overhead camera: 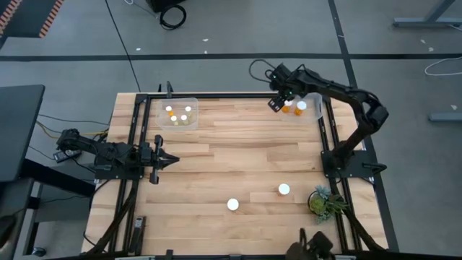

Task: Pick and place medicine bottles into bin by pill shape (circle, oval)
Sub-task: Put the right orange capsule bottle into the right transparent bin

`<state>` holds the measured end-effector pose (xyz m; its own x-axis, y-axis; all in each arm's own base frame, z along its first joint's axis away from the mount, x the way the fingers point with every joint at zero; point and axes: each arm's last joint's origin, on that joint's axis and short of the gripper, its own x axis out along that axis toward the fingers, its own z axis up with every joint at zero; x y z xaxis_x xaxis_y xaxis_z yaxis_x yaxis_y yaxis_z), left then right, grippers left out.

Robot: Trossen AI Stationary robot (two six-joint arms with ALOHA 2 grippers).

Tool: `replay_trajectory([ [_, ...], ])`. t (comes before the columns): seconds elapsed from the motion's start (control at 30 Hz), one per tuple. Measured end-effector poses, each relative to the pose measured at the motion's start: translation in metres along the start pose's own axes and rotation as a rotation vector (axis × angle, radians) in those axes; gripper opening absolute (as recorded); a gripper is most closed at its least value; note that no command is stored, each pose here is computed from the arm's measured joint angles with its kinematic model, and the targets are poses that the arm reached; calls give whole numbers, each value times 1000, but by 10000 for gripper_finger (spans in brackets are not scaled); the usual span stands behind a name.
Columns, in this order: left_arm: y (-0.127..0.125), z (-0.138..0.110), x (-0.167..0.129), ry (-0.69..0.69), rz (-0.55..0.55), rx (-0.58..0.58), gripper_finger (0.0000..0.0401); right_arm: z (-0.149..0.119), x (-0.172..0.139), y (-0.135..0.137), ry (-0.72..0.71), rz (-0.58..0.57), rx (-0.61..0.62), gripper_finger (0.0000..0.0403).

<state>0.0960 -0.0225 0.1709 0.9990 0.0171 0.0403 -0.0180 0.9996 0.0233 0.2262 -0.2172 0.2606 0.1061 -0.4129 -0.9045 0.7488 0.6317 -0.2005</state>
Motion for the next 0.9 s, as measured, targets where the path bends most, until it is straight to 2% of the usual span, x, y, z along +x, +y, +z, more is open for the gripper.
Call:
replay_trajectory([
  [0.2,0,0,0,0,0,0,34,0,-7,29,-35,73,-91,269],
  [0.47,0,0,0,0,0,0,24,-8,-21,77,-60,296,-312,269],
  [0.7,0,0,0,0,0,0,29,-36,-32,129,-42,509,-577,269],
  [0.9,0,0,0,0,0,-1,36,-60,-46,165,-35,568,-710,269],
])
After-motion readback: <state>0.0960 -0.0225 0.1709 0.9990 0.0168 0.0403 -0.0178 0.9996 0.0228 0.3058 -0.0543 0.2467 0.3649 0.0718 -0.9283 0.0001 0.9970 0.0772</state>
